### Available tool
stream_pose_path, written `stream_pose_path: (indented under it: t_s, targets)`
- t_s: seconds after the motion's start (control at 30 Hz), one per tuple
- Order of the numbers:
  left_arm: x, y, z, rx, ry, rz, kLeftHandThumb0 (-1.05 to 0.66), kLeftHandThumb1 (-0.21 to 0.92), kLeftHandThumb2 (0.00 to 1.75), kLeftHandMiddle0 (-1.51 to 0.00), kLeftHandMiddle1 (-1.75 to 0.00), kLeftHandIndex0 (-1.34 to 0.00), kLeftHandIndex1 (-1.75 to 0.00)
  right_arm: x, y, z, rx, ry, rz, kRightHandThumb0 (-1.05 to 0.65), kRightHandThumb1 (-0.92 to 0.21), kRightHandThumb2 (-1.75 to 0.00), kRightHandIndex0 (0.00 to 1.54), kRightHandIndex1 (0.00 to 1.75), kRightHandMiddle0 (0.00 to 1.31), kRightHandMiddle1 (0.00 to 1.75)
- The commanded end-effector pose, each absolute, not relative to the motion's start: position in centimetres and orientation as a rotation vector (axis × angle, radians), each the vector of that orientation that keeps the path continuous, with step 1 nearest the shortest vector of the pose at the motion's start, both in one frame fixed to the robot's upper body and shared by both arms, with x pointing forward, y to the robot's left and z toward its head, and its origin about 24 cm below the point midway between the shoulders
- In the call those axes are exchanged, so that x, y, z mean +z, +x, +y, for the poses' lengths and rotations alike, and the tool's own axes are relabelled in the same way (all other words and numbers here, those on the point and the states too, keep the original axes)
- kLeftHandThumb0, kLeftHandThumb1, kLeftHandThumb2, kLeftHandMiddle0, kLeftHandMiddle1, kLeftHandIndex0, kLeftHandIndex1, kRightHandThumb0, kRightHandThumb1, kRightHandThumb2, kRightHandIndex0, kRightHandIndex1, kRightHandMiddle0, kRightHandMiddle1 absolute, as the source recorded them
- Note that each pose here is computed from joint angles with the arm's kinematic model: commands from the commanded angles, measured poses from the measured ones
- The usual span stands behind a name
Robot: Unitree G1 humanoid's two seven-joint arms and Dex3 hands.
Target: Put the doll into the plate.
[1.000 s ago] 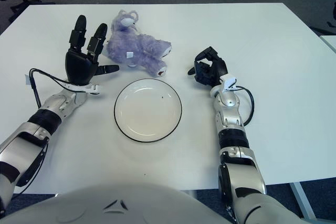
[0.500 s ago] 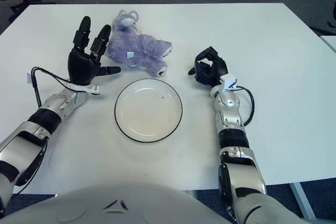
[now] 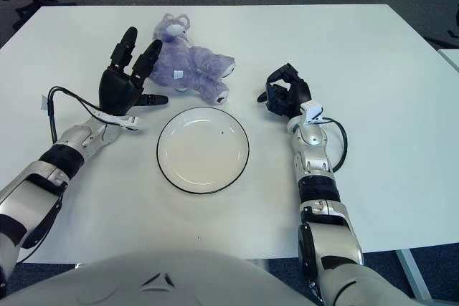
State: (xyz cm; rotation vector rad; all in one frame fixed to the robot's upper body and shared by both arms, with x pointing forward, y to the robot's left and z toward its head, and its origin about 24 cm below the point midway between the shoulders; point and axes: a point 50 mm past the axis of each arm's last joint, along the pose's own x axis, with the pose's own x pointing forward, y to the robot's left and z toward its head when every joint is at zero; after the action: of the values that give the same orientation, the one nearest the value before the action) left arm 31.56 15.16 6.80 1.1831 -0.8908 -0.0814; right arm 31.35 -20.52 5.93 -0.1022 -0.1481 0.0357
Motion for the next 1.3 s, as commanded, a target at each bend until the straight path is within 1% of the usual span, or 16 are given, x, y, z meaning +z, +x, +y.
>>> stream_pose_path:
  t_s: [0.0, 0.17, 0.63, 0.97, 1.27]
  targets:
    - [5.7, 31.1, 15.5, -0.115, 1.198, -0.84, -0.53, 0.83, 0.0, -0.12, 0.0, -0.25, -0.02, 3.6, 30.6, -20.6, 0.036, -0.108, -0.027, -0.39, -0.63, -0.9, 0.92, 1.75, 0.38, 1.75]
    - [6.0, 32.0, 14.6, -0.168, 1.247, -0.843, -0.51, 0.83, 0.0, -0.1, 0.0, -0.24, -0.01, 3.6, 30.6, -20.6, 0.034, -0.105, -0.026, -0.39, -0.63, -0.9, 0.92, 1.75, 0.38, 1.75]
    - [6.5, 32.8, 14.1, -0.211, 1.284, -0.835, -0.49, 0.84, 0.0, -0.11, -0.01, -0.24, -0.01, 3.5, 30.6, -20.5, 0.028, -0.104, -0.021, -0.39, -0.63, -0.9, 0.92, 1.75, 0.38, 1.75]
    - [6.7, 33.3, 13.7, -0.193, 1.323, -0.855, -0.45, 0.83, 0.0, -0.12, 0.0, -0.25, -0.01, 3.5, 30.6, -20.5, 0.023, -0.104, -0.018, -0.39, -0.63, -0.9, 0.92, 1.75, 0.38, 1.75]
    - [6.8, 33.7, 12.9, -0.065, 1.369, -0.938, -0.41, 0.83, 0.0, -0.14, -0.01, -0.26, -0.01, 3.5, 30.6, -20.5, 0.022, -0.105, -0.016, -0.39, -0.63, -0.9, 0.92, 1.75, 0.38, 1.75]
